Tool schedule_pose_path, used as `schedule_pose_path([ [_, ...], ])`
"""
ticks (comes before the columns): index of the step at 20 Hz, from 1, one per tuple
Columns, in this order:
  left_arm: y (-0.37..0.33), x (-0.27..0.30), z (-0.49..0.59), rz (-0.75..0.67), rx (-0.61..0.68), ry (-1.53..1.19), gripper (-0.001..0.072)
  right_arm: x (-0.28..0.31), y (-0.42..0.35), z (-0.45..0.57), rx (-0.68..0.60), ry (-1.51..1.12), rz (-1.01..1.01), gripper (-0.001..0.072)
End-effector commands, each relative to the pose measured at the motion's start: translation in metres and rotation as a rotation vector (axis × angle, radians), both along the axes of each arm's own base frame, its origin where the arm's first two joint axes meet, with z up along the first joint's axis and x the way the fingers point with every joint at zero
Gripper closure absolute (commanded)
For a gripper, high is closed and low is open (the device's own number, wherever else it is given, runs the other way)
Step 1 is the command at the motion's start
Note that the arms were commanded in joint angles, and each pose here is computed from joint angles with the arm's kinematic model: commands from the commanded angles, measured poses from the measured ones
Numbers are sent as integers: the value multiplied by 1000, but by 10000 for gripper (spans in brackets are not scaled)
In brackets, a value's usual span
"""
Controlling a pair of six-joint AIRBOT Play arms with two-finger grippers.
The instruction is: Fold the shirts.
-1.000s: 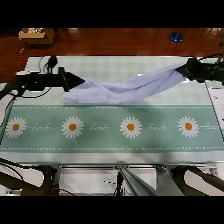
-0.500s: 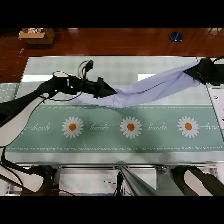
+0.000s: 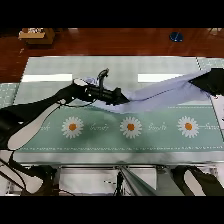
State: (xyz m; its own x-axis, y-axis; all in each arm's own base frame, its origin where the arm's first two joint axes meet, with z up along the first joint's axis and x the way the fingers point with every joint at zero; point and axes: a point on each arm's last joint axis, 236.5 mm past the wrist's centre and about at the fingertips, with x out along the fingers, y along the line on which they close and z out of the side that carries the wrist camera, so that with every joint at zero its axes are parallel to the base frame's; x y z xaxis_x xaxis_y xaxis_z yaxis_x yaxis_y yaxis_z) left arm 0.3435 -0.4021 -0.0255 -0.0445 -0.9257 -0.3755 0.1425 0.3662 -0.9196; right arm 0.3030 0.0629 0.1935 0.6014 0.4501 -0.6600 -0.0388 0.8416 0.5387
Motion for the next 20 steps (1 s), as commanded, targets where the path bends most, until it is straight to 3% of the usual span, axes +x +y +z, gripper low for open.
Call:
schedule_pose_path([
  [1, -26, -23, -21, -21, 17, 55, 685, -20, 0, 5, -22, 12, -11, 689],
  [5, -71, -61, -22, -54, -54, 120, 686, -22, -9, 3, -64, 12, -32, 689],
  [9, -49, -25, -9, 16, -63, 62, 690, -20, -17, 0, -94, 10, -53, 689],
  [12, 18, 33, 28, 96, -21, -99, 691, -7, -14, 3, -90, -25, -56, 689],
  [15, 115, 72, 67, 172, 132, -267, 691, 17, 19, -5, -71, -47, 31, 689],
  [20, 296, 80, 141, 378, 395, -448, 689, 77, 117, -52, -25, -63, 177, 689],
])
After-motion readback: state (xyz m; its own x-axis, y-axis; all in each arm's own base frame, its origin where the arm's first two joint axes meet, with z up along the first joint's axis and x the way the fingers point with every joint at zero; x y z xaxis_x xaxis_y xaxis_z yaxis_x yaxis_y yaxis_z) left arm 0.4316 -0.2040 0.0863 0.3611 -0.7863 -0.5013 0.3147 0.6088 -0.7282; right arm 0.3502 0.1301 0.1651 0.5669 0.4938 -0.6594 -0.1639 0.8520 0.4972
